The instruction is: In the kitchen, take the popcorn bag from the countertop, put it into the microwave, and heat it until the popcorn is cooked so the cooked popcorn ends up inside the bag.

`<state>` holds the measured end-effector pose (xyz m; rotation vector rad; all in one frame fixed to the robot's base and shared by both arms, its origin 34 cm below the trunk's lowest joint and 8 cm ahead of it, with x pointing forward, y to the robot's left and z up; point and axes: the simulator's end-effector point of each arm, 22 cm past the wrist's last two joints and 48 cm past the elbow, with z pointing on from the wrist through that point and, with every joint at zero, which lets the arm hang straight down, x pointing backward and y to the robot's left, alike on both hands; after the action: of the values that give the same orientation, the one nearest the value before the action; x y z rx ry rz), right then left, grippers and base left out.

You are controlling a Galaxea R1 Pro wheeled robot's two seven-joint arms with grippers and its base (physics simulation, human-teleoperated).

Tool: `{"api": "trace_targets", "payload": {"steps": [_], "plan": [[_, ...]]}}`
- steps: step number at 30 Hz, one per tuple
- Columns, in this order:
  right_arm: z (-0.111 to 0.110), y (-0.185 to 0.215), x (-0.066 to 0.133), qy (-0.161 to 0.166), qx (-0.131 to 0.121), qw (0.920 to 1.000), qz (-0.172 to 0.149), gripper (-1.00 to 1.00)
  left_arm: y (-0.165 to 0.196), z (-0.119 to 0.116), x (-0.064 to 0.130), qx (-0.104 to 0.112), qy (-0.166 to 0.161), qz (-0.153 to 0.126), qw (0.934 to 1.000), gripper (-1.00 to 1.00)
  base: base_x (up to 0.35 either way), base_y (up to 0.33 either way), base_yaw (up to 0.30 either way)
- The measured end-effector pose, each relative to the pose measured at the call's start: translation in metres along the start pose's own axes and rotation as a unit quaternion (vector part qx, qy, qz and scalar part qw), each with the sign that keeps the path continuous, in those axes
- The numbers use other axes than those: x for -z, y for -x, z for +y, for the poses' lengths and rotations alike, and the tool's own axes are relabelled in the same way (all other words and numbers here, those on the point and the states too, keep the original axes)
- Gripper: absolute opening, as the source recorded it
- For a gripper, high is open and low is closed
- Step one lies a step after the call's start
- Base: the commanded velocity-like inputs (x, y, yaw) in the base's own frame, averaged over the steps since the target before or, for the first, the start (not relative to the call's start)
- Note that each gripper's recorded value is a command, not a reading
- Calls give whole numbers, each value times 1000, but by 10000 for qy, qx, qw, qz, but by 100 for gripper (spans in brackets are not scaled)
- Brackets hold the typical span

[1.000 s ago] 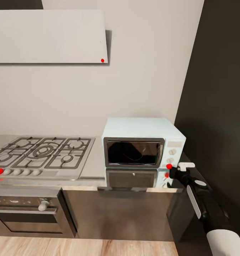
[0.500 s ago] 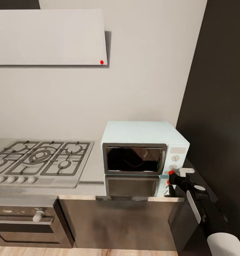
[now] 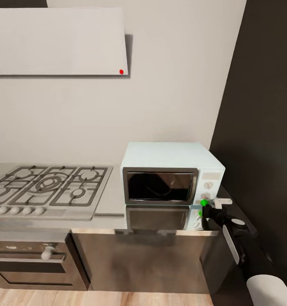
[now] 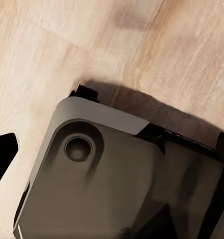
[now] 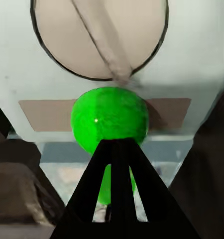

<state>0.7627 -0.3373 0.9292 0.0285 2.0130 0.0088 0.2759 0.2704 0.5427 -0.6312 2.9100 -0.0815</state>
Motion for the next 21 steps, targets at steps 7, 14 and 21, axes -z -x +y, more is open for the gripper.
{"api": "trace_targets", "payload": {"steps": [7,14,21], "plan": [[1,4,1,21,11,10000,-46,-100,0,0,0,0,-1,1,10000,100,-344,0,0],[11,53,16,72,79,9985,-540,-100,-1,-1,0,-1,-4,4,10000,100,-344,0,0],[17,53,58,102,105,9988,-460,-100,0,-1,0,-4,-10,2,10000,100,-334,0,0]]}}
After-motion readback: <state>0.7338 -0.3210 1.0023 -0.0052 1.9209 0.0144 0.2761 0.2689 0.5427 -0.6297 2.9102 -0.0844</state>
